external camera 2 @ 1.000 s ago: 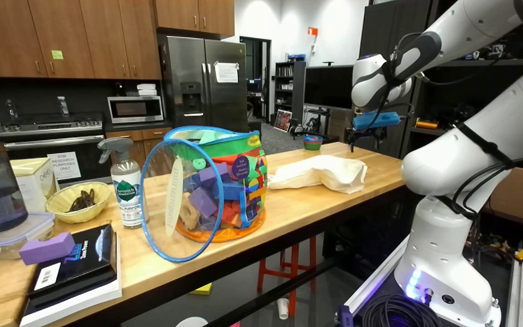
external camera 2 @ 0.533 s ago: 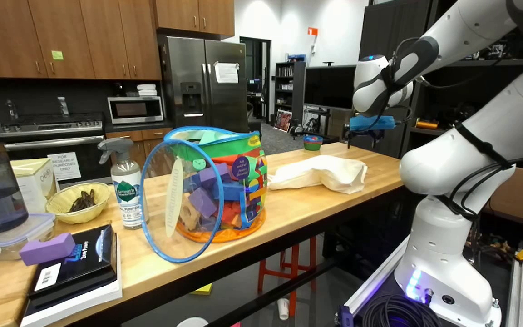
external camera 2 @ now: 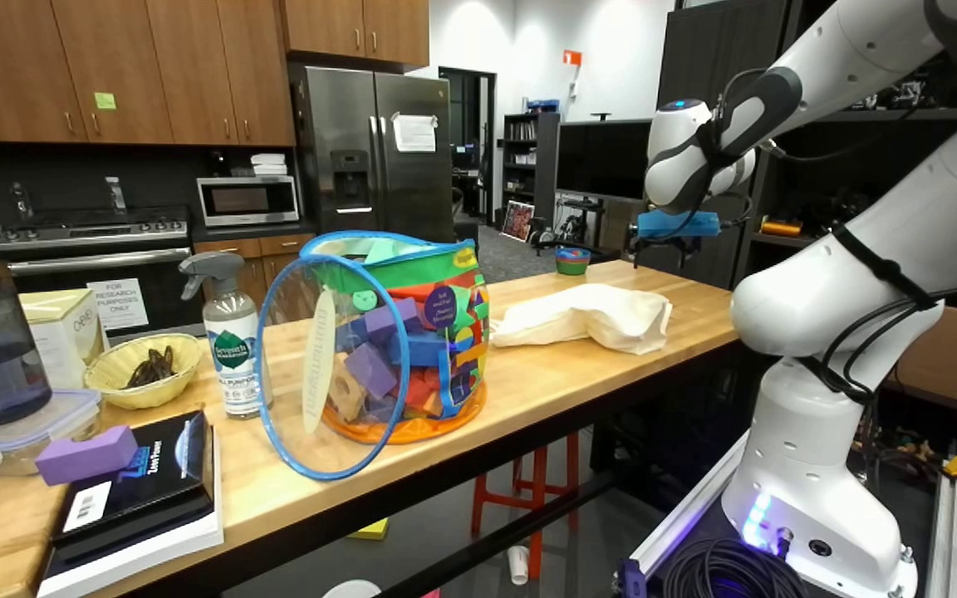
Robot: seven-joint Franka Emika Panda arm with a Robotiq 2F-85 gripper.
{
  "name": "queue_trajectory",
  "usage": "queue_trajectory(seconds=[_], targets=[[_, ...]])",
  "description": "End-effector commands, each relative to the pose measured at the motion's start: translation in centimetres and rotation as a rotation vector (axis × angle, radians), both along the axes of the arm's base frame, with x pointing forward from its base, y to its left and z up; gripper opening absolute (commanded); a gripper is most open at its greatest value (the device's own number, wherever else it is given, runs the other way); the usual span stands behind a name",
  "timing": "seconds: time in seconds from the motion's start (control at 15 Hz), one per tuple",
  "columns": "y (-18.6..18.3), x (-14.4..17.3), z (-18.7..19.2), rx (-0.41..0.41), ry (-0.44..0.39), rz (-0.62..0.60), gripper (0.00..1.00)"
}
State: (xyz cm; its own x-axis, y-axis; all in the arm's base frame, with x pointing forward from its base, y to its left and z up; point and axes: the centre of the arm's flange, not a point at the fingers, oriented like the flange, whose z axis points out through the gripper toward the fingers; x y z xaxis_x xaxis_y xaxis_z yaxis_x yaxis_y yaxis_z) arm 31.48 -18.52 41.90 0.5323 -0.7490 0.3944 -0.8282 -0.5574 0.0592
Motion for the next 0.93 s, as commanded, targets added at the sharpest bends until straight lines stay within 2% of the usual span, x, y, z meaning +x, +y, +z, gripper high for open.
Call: queue_trajectory(seconds=[0.0, 0.53, 0.87], targets=[[0.0, 0.0, 0.0, 0.000, 0.000, 0.000, 1.00], [0.9, 0.1, -3.8, 0.047, 0.057, -0.004, 1.00], [1.6, 1.2, -6.8, 0.109, 0.017, -0.076, 1.00]])
